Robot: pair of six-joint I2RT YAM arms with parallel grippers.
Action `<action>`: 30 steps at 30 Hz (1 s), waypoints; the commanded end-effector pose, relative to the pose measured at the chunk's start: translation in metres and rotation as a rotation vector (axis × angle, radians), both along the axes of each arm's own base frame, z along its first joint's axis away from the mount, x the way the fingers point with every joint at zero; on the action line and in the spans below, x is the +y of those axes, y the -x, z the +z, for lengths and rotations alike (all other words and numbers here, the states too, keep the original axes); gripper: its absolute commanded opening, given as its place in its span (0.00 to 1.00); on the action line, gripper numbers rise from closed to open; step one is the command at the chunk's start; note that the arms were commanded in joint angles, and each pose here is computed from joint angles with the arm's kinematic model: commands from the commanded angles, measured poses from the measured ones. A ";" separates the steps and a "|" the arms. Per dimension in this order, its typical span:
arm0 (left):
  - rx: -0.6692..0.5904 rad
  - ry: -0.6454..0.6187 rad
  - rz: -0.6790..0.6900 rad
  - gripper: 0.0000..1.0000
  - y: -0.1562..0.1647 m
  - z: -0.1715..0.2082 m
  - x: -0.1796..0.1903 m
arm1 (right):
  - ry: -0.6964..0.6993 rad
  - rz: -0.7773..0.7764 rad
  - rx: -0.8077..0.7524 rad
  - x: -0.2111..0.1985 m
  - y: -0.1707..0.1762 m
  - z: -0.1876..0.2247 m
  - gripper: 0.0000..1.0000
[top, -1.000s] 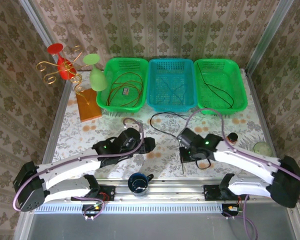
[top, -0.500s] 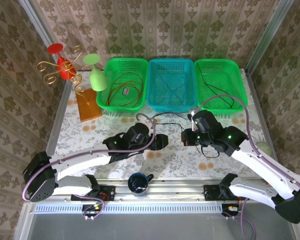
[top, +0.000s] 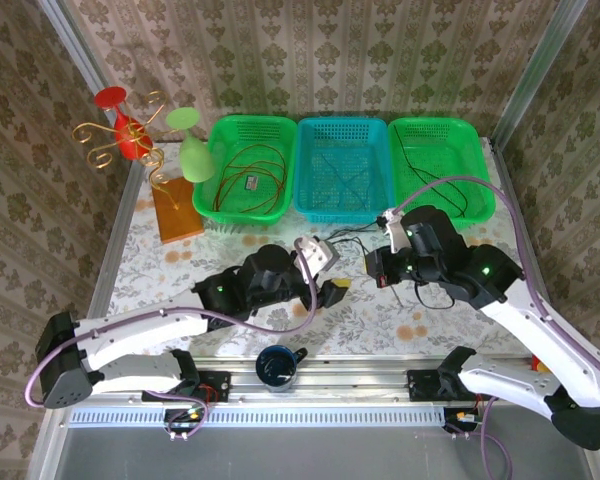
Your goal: Untangle the cables
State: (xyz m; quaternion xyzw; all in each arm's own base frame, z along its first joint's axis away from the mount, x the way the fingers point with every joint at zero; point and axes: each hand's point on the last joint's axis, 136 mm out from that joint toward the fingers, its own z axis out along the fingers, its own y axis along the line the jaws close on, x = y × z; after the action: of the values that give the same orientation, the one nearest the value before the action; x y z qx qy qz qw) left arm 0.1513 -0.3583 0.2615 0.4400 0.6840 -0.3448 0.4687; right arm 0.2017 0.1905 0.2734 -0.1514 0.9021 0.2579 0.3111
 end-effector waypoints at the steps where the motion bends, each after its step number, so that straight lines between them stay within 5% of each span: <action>1: -0.205 0.002 -0.104 0.64 0.000 0.028 0.006 | 0.105 0.145 -0.101 -0.009 0.013 0.010 0.00; 6: -0.341 -0.071 -0.194 0.68 -0.006 0.028 0.008 | 0.142 0.314 -0.251 -0.005 0.021 0.022 0.00; 17: -0.329 -0.057 -0.326 0.64 -0.026 0.031 -0.029 | 0.250 0.544 -0.292 0.010 0.021 0.012 0.00; 20: -0.297 -0.071 -0.346 0.48 -0.030 0.024 -0.040 | 0.241 0.559 -0.319 0.013 0.019 0.015 0.00; 23: -0.292 -0.043 -0.303 0.10 -0.043 0.024 -0.042 | 0.225 0.547 -0.338 0.012 0.015 0.017 0.00; 26: -0.279 0.008 -0.243 0.00 -0.054 0.032 -0.040 | 0.218 0.499 -0.355 0.005 0.008 0.017 0.00; 27: -0.274 0.019 -0.221 0.00 -0.058 0.032 -0.038 | 0.222 0.451 -0.367 0.001 0.002 0.017 0.19; 28: -0.267 0.031 -0.187 0.00 -0.062 0.035 -0.037 | 0.227 0.384 -0.376 -0.005 -0.005 0.020 0.53; 30: -0.247 0.066 -0.146 0.00 -0.067 0.040 -0.034 | 0.213 0.340 -0.392 -0.012 -0.005 0.026 0.73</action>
State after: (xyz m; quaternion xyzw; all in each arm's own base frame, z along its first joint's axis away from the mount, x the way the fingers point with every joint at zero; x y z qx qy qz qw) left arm 0.2085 -0.3972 0.2761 0.5614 0.5724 -0.3260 0.5010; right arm 0.2029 0.1878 0.2864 -0.4095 0.8094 0.1821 0.3794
